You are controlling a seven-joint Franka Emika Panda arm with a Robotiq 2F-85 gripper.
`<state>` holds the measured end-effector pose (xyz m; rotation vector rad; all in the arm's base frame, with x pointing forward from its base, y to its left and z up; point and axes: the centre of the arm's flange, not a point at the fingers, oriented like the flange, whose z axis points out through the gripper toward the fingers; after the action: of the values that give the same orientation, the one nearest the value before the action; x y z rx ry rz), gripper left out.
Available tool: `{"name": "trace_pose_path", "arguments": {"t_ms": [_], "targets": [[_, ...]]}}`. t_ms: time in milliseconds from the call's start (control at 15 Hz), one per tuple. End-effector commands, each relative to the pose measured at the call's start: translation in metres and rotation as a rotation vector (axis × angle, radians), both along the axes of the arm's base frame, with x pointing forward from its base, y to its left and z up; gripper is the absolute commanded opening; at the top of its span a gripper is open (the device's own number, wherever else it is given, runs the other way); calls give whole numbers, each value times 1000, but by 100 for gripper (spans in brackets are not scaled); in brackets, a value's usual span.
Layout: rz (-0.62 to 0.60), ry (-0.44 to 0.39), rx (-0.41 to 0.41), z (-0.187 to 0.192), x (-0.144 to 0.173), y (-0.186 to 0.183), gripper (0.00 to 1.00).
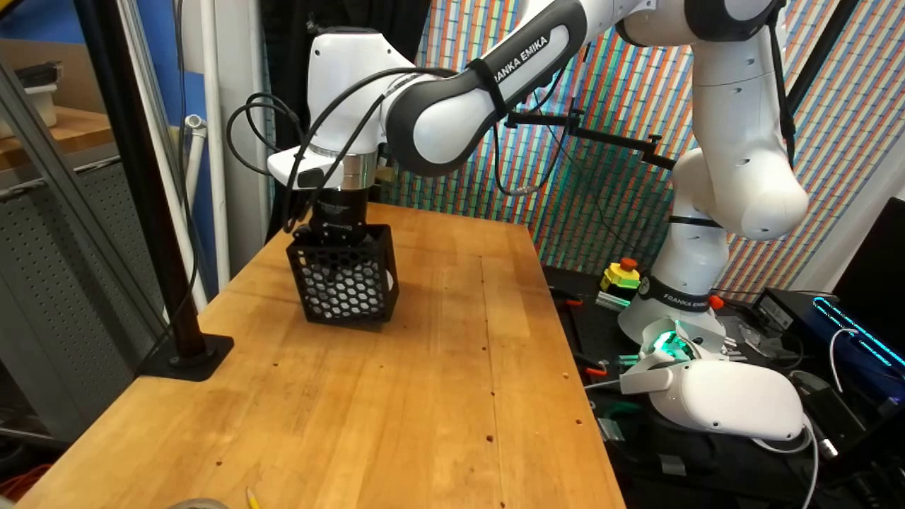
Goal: Place the towel in the basket
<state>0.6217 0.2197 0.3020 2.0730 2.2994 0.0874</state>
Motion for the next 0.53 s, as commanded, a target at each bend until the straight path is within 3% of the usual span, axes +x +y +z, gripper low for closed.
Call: {"name": "trace_pose_path", "arguments": {"t_ms": [0,467], "targets": [[3,30,6,-15,12,-2,5],[76,-102,-95,36,-22,27,5]]}}
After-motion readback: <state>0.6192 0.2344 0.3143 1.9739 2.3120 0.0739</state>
